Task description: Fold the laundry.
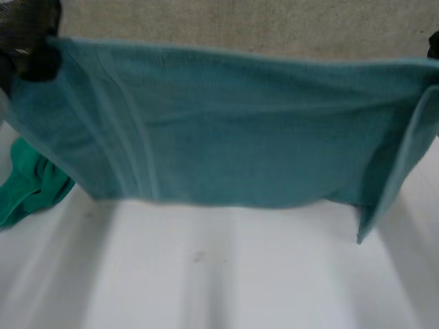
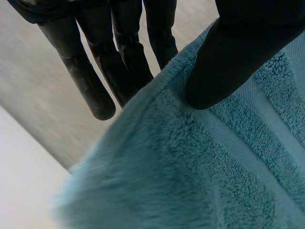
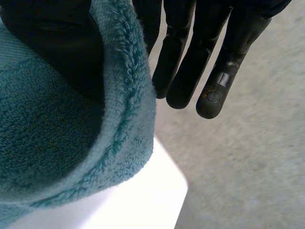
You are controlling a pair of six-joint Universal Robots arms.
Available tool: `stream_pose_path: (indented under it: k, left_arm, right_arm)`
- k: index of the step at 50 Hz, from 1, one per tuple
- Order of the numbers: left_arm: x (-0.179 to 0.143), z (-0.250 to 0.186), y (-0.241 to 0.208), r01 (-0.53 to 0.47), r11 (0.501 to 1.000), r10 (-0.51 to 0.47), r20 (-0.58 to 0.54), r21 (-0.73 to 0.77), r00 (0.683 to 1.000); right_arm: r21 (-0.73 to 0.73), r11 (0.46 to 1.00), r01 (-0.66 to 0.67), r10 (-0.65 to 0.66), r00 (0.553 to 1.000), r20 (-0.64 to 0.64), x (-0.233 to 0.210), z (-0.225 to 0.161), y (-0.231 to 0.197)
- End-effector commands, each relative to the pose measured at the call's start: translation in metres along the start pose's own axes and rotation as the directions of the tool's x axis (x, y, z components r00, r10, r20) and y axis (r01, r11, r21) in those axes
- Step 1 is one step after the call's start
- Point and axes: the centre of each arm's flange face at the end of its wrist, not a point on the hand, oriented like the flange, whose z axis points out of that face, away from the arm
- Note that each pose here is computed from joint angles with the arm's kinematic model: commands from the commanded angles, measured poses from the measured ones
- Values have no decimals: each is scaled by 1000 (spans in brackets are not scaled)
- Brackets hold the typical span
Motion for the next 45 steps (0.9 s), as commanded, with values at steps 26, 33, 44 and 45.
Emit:
stream_pose_path:
  k: [26, 33, 44, 45]
  left_arm:
    - [-10, 130, -31, -20, 964, -46, 242, 264, 969]
    - [22, 92, 34, 2, 999, -7, 102, 50, 995]
    - [73, 23, 144, 28, 949, -61, -95, -314, 994]
    - [75, 20, 149, 26, 943, -63, -100, -332, 993]
  right_arm:
    - [404, 845, 349, -110, 854, -509, 19, 105, -65]
    - [280, 926, 253, -191, 954, -230, -28, 107, -9]
    - [-10, 987, 159, -154, 965, 211, -120, 91, 95]
    - [-38, 989, 141, -127, 961, 246, -131, 91, 108]
